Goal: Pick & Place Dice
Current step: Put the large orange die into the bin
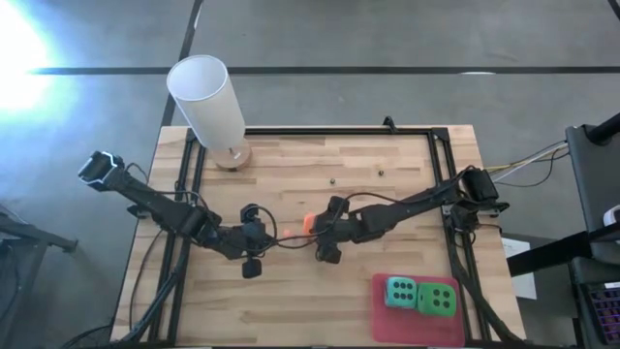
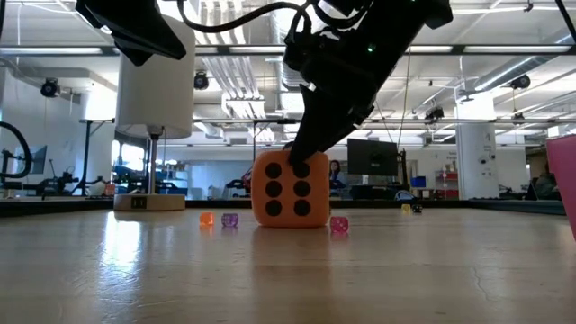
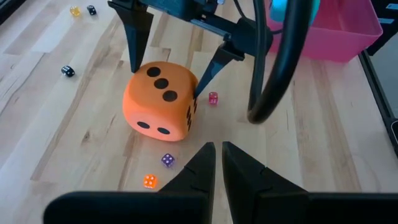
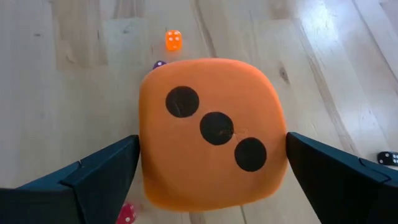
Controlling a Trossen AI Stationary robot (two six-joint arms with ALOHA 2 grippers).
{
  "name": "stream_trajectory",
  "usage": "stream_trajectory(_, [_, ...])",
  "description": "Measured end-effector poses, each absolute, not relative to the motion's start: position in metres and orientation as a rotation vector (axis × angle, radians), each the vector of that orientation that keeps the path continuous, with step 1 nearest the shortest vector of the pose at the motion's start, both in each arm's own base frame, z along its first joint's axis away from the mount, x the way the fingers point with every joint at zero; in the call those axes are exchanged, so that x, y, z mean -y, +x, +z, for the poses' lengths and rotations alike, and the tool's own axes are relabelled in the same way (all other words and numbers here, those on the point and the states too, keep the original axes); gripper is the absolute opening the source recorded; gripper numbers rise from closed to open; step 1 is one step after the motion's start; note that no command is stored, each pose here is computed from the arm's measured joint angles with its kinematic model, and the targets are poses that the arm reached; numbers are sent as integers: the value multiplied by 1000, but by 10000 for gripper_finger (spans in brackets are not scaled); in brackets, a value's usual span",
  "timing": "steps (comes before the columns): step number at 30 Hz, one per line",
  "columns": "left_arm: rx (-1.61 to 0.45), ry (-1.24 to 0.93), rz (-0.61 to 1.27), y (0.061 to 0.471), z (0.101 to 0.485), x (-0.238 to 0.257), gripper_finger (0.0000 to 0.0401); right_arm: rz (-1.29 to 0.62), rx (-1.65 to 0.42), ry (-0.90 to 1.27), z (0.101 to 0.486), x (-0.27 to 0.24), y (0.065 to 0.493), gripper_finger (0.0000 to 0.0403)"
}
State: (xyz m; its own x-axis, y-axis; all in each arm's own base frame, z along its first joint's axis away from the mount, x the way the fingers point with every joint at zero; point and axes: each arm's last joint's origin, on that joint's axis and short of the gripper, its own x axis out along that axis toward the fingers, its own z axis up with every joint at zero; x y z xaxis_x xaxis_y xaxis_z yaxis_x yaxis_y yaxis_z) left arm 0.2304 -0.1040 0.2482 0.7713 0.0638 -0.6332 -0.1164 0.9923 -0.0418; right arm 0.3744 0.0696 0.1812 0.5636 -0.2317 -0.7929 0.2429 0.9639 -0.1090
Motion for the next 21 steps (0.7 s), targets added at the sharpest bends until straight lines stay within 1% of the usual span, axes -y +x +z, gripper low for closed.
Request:
stream_trajectory(15, [-683,-80,98,230,248,104,36,-282,-927,26,177,-66,374,396])
stream_trajectory(21, [-683,-80,98,230,248,104,36,-261,-927,21,181,-68,374,396])
